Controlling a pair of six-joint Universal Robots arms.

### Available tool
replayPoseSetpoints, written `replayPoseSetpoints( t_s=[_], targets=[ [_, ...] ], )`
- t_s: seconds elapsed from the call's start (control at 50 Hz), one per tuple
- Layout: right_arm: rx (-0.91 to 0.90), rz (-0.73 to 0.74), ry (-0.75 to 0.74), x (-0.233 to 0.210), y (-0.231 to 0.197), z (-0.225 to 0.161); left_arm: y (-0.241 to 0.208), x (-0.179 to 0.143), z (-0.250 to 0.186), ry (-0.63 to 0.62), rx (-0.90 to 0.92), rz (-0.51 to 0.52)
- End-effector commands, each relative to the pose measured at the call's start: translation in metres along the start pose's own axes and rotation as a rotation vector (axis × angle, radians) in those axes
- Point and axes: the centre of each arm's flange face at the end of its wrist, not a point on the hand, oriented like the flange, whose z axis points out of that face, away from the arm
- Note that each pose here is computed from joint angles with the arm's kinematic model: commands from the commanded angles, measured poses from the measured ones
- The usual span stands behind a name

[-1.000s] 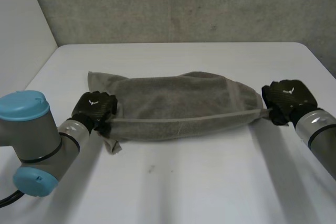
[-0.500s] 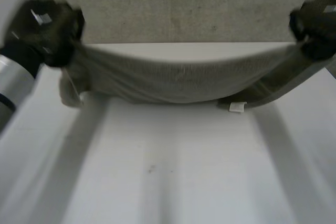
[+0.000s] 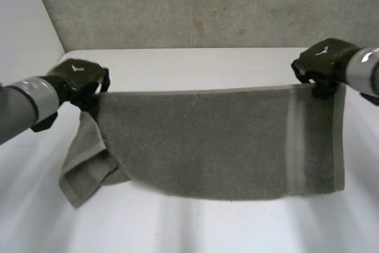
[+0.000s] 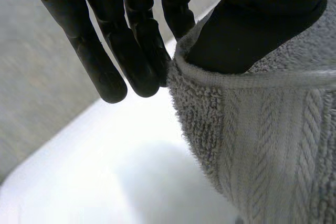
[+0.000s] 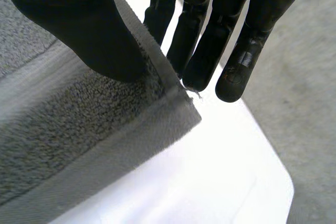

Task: Fold the towel.

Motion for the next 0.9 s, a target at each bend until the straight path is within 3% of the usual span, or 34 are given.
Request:
replayPoseSetpoints(
  t_s=[0.02, 0.04, 0.06, 0.08, 0.1, 0.12, 0.14, 0.16, 0.2, 0.28, 0.36, 0.48, 0.56, 0.7, 0.8, 0.9],
  targets=[
    [0.135, -0.034, 0.250, 0.029, -0.026, 0.044, -0.013, -0.016, 0.038, -0.037, 0.096, 0.138],
    [0.225, -0.026, 0.368, 0.047, -0.042, 0.043, -0.032, -0.023, 0.043, -0.083, 0.198, 0.166],
    [0.226, -0.026, 0.369, 0.048, -0.042, 0.043, -0.032, -0.023, 0.043, -0.083, 0.199, 0.166],
    [0.328, -0.011, 0.493, 0.067, -0.060, 0.037, -0.051, -0.031, 0.048, -0.142, 0.322, 0.195],
    [0.445, 0.012, 0.610, 0.085, -0.079, 0.025, -0.051, -0.031, 0.048, -0.143, 0.323, 0.196],
    [0.446, 0.012, 0.612, 0.085, -0.079, 0.025, -0.070, -0.036, 0.050, -0.196, 0.459, 0.212],
    [0.564, 0.028, 0.711, 0.099, -0.096, 0.009, -0.094, -0.042, 0.045, -0.252, 0.612, 0.212],
    [0.566, 0.028, 0.712, 0.099, -0.096, 0.009, -0.094, -0.042, 0.045, -0.253, 0.613, 0.212],
    [0.746, 0.033, 0.847, 0.113, -0.116, -0.021, -0.142, -0.062, 0.012, -0.343, 0.898, 0.161],
    [0.764, 0.026, 0.858, 0.107, -0.113, -0.030, -0.157, -0.070, -0.010, -0.342, 1.017, 0.069],
    [0.634, 0.033, 0.735, 0.086, -0.088, -0.011, -0.131, -0.072, -0.003, -0.287, 0.914, -0.052],
    [0.423, 0.049, 0.486, 0.039, -0.041, 0.015, -0.089, -0.056, 0.012, -0.240, 0.754, -0.105],
    [0.325, 0.068, 0.387, 0.015, -0.013, 0.025, -0.033, -0.034, 0.029, -0.185, 0.582, -0.121],
    [0.124, 0.109, 0.202, -0.040, 0.053, 0.038, 0.064, 0.010, 0.049, -0.076, 0.286, -0.041],
    [0.048, 0.120, 0.108, -0.069, 0.079, 0.039, 0.106, 0.021, 0.048, -0.032, 0.112, 0.013],
    [0.024, 0.135, 0.075, -0.073, 0.092, 0.037, 0.118, 0.028, 0.044, 0.001, 0.035, 0.079]
  ],
)
